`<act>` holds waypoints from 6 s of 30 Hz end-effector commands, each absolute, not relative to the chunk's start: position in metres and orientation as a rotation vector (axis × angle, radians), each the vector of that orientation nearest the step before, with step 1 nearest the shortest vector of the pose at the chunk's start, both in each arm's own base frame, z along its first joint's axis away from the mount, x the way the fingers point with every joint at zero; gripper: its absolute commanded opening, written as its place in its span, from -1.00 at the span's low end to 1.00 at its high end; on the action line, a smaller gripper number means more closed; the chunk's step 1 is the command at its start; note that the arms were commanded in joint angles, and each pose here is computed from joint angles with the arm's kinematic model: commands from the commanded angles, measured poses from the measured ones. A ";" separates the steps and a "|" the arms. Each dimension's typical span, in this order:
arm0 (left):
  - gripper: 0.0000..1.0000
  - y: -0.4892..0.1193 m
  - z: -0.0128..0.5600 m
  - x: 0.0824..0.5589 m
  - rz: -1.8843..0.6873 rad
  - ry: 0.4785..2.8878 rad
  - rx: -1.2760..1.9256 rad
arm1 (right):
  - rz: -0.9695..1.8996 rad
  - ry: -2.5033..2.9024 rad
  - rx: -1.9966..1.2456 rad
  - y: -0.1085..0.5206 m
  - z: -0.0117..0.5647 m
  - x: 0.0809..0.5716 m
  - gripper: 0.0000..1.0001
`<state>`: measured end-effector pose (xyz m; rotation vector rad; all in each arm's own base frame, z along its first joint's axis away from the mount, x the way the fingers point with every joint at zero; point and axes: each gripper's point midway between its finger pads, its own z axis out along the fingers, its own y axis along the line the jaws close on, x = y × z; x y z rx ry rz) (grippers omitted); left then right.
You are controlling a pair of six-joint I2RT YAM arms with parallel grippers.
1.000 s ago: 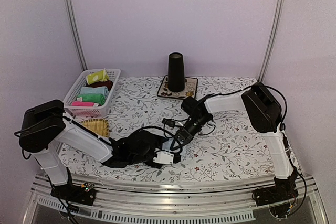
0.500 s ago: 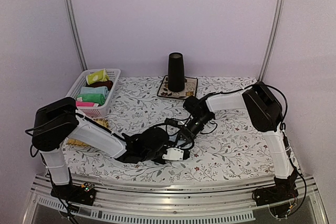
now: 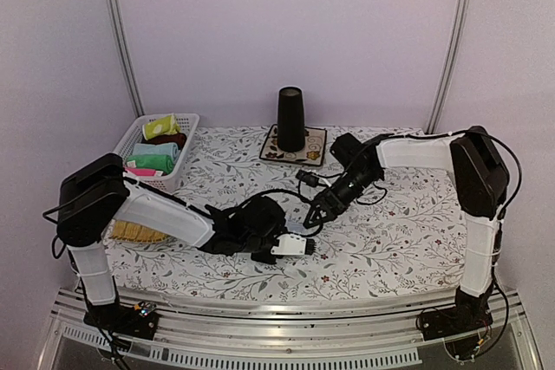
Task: Roll the towels
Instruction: Pick up the towel from the center of the board, then place the towel in the bin, then adjust the towel in the bin.
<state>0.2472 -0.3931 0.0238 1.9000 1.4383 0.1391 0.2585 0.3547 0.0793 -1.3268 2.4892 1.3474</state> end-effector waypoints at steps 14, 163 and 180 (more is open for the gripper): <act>-1.00 -0.277 0.127 0.378 0.349 1.712 1.745 | 0.812 2.322 -0.940 0.255 0.201 0.292 0.98; 0.93 0.072 0.135 0.553 0.786 2.138 1.264 | 0.983 2.505 -0.997 0.306 0.152 0.276 0.98; 0.93 0.049 0.174 0.540 0.797 2.142 1.058 | 0.840 2.530 -0.968 0.296 0.154 0.285 0.98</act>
